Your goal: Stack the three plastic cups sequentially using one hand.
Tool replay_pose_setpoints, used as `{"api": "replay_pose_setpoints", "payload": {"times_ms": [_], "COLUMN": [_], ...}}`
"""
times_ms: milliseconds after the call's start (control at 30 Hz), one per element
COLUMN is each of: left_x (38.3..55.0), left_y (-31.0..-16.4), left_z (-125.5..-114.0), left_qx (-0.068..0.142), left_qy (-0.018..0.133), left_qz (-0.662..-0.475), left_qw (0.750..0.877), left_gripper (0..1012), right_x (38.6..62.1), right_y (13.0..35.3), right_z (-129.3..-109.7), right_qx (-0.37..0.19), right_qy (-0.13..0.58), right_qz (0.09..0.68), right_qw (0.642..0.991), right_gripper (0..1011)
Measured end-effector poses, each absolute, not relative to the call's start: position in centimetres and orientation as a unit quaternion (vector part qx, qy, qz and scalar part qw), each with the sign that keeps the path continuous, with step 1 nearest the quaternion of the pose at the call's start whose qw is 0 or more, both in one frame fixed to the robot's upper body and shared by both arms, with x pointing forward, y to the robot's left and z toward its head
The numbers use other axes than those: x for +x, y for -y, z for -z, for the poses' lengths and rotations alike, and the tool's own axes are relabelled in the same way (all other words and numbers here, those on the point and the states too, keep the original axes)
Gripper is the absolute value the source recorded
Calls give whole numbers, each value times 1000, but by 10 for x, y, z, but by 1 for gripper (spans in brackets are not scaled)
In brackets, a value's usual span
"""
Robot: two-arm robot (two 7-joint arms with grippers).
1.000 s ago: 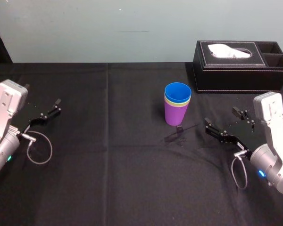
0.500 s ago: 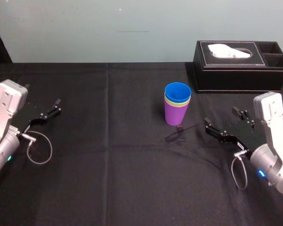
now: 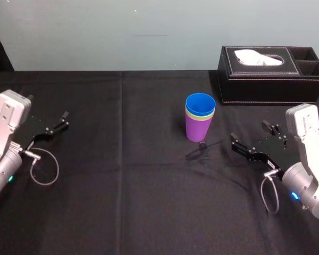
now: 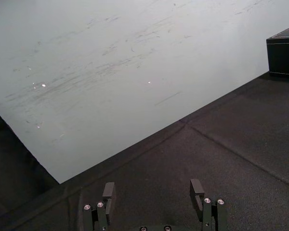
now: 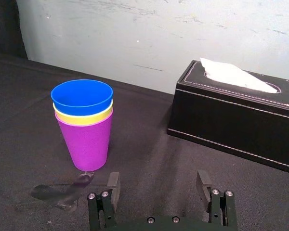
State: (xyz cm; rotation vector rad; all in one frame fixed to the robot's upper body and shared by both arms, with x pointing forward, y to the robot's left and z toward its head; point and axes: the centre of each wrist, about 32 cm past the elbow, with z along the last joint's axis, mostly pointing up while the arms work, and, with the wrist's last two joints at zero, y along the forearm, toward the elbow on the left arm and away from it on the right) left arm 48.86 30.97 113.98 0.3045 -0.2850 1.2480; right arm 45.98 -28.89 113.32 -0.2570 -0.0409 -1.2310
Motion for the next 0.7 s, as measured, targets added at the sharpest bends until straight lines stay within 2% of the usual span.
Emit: {"api": "replay_pose_setpoints", "payload": {"times_ms": [700], "left_x": [489], "left_y": [-310], "left_z": [-1140], "left_qx": [142], "left_qy": [132], "left_qz": [-580], "left_qw": [791], "left_gripper": [1011], "right_x": [460], "right_y": [289], "right_z": [-1133], "right_qx": [-120], "right_qy": [19], "right_qz": [576], "right_qw": [809], "right_gripper": [1003]}}
